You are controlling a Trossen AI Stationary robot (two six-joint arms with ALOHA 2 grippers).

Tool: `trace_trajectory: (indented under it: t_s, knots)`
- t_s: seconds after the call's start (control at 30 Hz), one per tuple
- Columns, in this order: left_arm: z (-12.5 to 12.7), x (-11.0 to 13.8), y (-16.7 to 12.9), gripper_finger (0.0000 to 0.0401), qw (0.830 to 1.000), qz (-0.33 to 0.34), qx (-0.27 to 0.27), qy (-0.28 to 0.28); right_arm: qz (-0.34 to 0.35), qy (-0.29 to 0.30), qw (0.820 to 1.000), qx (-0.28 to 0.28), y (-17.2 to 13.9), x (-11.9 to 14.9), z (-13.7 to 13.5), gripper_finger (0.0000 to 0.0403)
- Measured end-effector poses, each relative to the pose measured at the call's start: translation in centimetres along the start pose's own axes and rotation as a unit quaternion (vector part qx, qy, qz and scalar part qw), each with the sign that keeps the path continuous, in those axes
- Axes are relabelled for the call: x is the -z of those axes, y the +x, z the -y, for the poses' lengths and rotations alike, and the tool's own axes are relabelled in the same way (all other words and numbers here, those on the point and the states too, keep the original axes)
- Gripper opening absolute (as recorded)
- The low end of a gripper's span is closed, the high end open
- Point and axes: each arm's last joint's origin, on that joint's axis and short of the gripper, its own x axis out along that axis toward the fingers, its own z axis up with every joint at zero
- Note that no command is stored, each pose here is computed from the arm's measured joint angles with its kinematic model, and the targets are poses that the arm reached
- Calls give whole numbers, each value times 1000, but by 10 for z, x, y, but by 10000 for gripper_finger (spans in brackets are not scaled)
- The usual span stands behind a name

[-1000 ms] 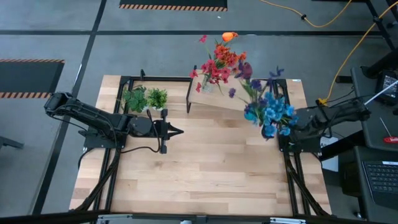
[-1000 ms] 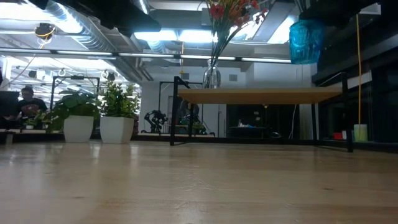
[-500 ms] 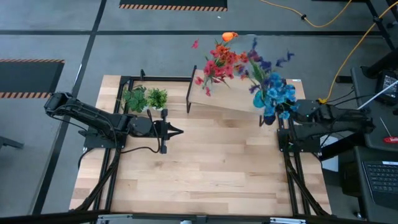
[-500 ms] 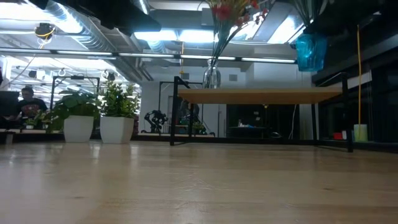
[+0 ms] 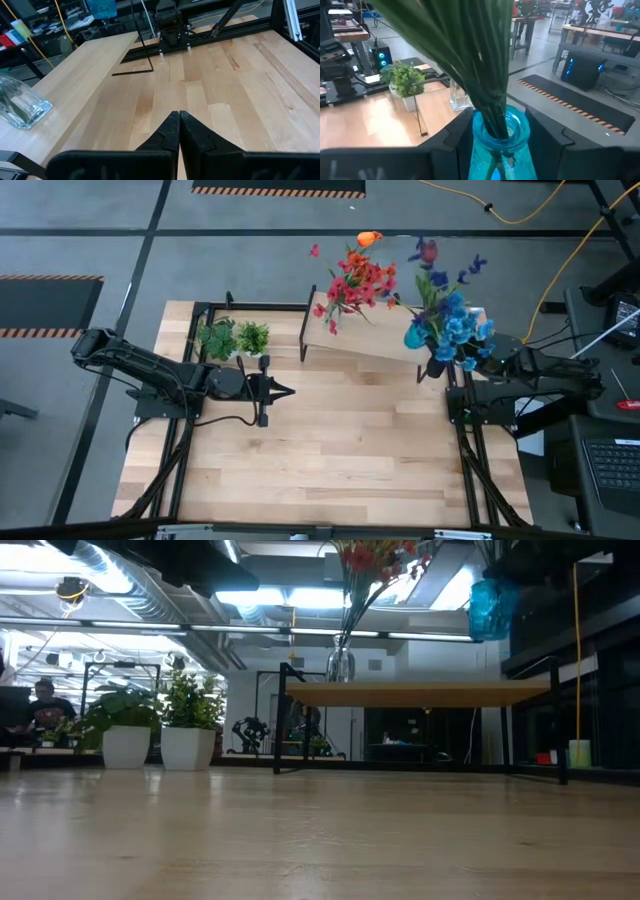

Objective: Pick and place flowers into a vace then onto a shelf
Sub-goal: Put the blue vase on the shelf

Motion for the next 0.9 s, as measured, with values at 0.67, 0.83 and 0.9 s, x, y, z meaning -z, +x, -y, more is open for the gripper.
trace_trajectory:
  t_s: [0.67,0.83,0.9]
  knots:
    - [0,1,0,3,1000,-3,1,1,-62,-18,998,1,-6,11,7,143]
    - [0,1,0,1,1000,-3,1,1,-67,-18,998,3,-13,14,13,143]
    - [0,1,0,4,1000,-3,1,1,-59,-10,998,3,-16,14,16,143]
